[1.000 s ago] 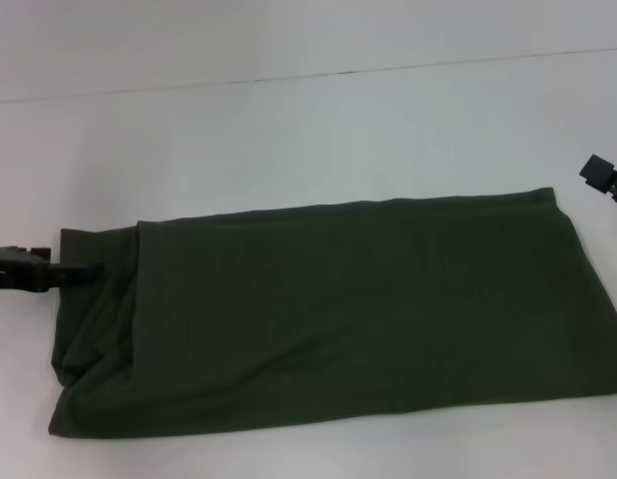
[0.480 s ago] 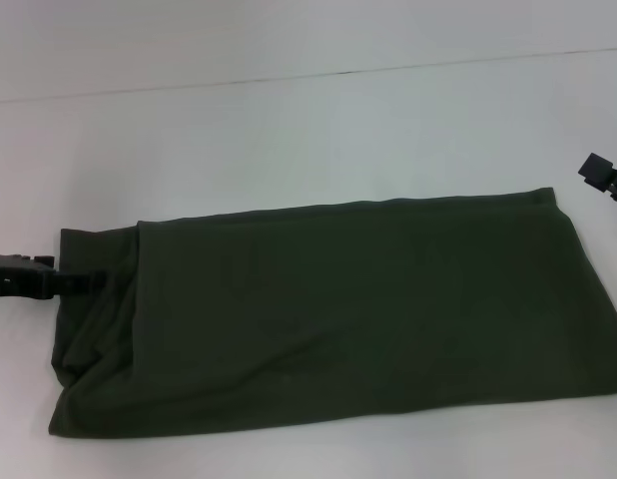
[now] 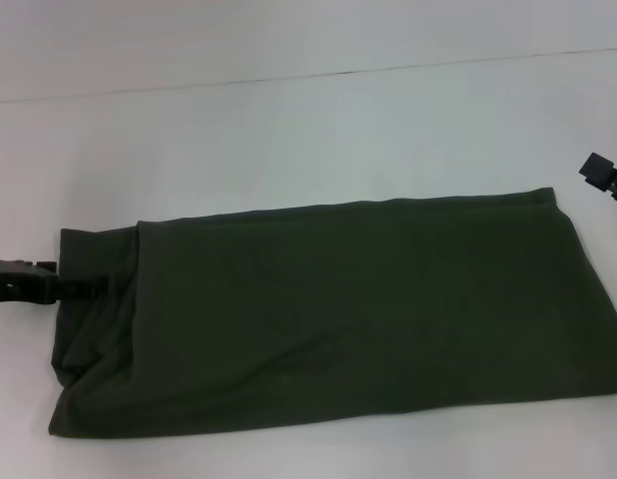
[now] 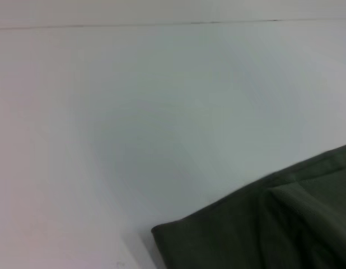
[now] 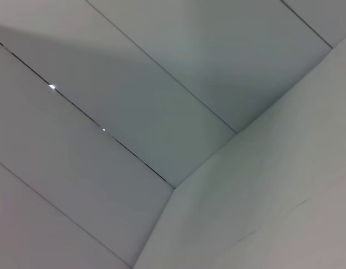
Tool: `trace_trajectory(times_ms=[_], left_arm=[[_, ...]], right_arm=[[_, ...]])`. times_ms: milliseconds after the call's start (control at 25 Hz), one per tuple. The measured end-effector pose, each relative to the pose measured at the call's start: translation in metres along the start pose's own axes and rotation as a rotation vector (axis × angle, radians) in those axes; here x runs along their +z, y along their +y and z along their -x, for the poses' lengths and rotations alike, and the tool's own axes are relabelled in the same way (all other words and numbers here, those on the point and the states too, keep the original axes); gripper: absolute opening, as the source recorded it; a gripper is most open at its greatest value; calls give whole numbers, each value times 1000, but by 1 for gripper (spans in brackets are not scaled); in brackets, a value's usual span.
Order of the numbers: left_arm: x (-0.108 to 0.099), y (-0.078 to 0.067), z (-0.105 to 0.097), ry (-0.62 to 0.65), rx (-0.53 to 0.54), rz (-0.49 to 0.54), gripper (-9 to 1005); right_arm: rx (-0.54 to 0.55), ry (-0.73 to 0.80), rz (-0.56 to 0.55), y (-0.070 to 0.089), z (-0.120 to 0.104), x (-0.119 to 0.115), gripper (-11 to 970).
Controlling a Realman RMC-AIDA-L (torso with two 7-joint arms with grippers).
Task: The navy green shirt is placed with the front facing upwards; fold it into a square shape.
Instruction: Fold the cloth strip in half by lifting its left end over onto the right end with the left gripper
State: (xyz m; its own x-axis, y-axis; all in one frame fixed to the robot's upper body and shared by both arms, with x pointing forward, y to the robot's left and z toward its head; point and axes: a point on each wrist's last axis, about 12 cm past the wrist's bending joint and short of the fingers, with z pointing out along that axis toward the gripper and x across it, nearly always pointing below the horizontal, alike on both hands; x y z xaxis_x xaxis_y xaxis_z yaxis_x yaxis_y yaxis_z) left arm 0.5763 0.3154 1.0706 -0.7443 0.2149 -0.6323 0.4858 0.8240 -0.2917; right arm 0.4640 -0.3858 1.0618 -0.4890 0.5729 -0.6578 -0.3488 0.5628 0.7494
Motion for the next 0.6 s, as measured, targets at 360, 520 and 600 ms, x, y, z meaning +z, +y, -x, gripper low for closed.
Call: trace_trajectory(times_ms=[360, 520, 600], left_arm=[[1, -2, -1, 8, -1, -16, 919], [2, -5, -2, 16, 0, -34, 920], [2, -6, -2, 19, 1, -43, 920]], right_arm=[[1, 1, -1, 0, 0, -1, 516], [1, 1, -1, 0, 0, -1, 516], [1, 1, -1, 0, 0, -1, 516]])
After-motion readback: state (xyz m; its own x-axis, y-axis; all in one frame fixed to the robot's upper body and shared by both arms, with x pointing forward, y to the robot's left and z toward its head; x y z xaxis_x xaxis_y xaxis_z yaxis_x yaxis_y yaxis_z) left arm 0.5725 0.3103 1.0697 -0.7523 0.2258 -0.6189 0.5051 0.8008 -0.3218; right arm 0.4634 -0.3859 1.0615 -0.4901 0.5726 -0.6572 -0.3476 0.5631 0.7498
